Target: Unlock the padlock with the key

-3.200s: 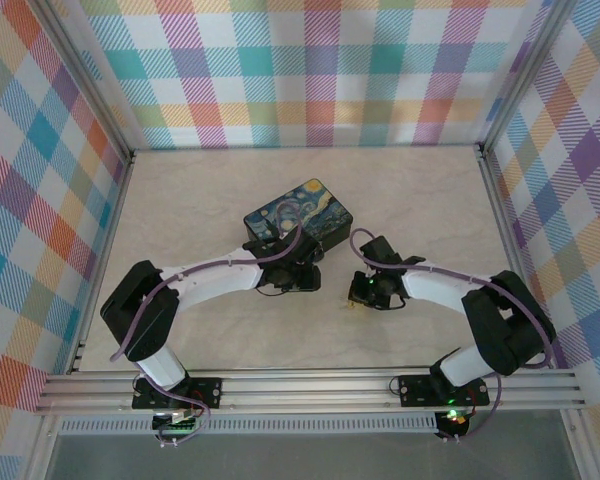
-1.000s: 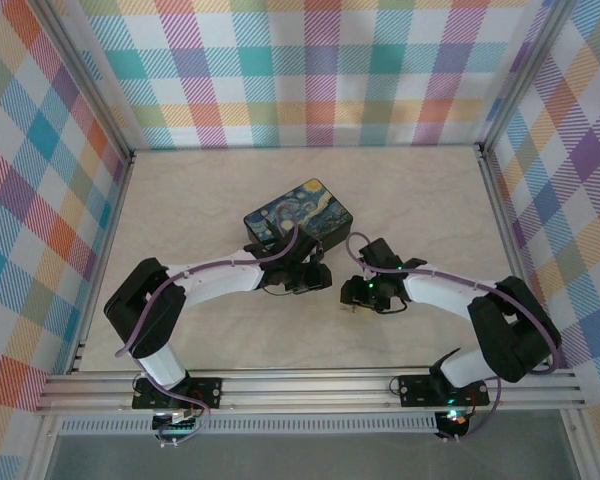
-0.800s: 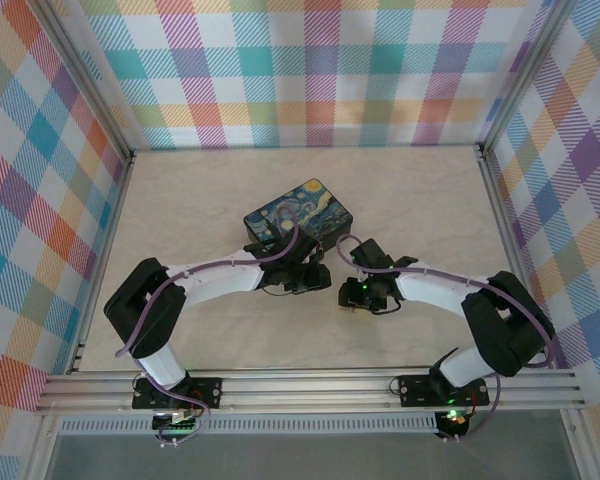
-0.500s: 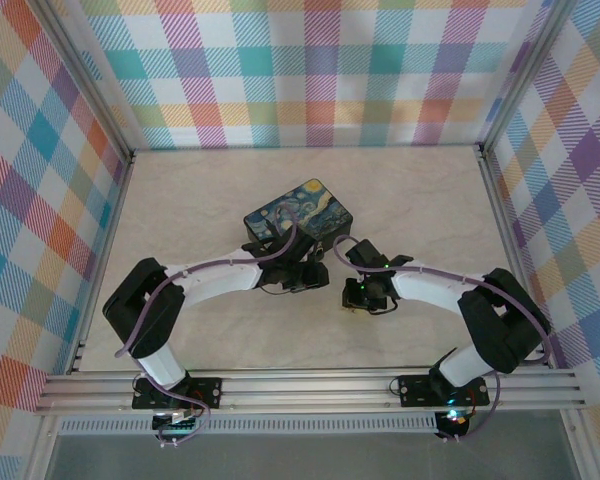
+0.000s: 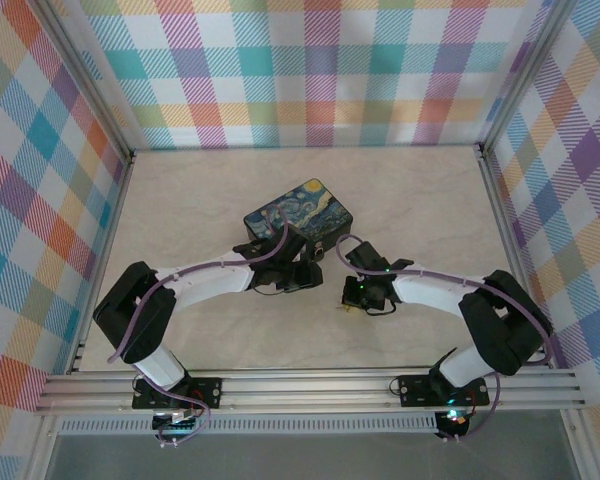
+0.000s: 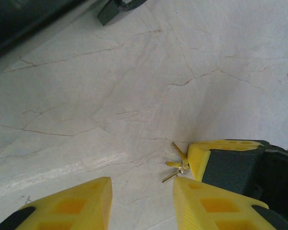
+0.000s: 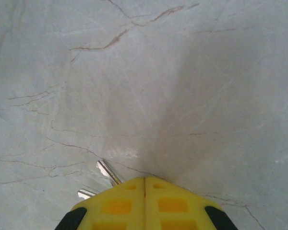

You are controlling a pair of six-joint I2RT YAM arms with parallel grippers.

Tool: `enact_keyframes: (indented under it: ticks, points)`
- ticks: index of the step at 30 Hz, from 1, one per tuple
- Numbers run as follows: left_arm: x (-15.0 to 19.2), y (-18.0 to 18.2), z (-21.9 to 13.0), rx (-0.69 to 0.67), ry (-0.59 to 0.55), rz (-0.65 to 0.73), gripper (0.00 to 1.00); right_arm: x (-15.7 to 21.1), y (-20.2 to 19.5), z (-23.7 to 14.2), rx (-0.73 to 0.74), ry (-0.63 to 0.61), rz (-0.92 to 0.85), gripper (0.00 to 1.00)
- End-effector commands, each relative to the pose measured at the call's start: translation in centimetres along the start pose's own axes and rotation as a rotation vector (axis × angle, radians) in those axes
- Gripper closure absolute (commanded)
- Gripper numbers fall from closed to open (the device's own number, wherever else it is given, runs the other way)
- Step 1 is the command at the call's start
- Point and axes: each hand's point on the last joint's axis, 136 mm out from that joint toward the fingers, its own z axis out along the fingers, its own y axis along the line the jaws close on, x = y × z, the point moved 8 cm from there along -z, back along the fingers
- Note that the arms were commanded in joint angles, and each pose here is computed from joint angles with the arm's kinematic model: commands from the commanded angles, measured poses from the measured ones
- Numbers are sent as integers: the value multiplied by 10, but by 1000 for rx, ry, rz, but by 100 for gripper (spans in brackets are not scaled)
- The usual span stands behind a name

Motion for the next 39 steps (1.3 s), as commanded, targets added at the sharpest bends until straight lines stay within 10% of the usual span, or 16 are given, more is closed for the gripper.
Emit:
enact_keyframes:
  ticks: [1, 20, 39]
  points:
    - [4, -1, 3, 40, 22, -9, 62, 15, -14, 12, 62, 42, 35, 94]
    - [0, -3, -5, 13, -11, 10, 62, 15, 3, -11, 3, 38, -80, 63]
    - [2, 2, -14, -35, -19, 24, 62, 25, -5, 36, 194, 96, -90, 75]
